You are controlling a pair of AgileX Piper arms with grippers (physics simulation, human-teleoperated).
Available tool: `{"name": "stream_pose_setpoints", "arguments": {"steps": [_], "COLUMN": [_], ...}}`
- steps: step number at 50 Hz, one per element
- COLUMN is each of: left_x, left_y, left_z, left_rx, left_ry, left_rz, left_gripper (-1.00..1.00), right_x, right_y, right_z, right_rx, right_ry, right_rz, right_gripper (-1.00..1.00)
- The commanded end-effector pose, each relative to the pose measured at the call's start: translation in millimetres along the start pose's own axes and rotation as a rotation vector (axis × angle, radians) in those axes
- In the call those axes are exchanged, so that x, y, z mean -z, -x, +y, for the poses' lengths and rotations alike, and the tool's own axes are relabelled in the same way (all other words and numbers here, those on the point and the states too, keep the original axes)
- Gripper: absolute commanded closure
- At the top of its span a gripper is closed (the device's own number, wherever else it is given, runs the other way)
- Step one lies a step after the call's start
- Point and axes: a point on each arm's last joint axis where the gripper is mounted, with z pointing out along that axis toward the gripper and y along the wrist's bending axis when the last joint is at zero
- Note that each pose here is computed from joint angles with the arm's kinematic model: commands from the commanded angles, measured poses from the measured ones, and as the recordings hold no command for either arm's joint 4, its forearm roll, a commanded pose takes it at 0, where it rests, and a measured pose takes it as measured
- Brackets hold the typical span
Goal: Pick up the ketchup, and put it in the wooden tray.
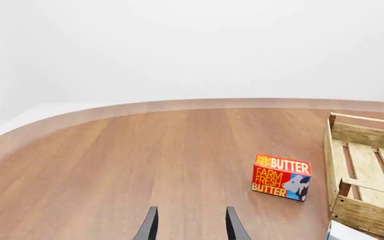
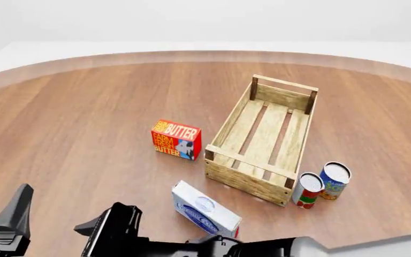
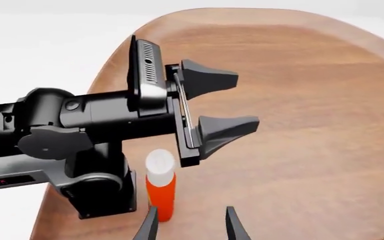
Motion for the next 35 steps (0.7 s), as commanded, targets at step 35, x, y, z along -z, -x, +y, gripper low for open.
{"name": "stream_pose_setpoints", "arguments": {"steps": [35], "left_x": [0], "left_y": [0.0], "left_z": [0.0], "left_rx": [0.000], "left_ry": [0.000], "left_rz": [0.000], "left_gripper": [-1.00], "right_x": [-77], "right_y": [-53], "right_z": [38], "right_rx": [-0.041], "right_ry": [0.077], "right_rz": [0.096], "right_gripper": [-1.00]}}
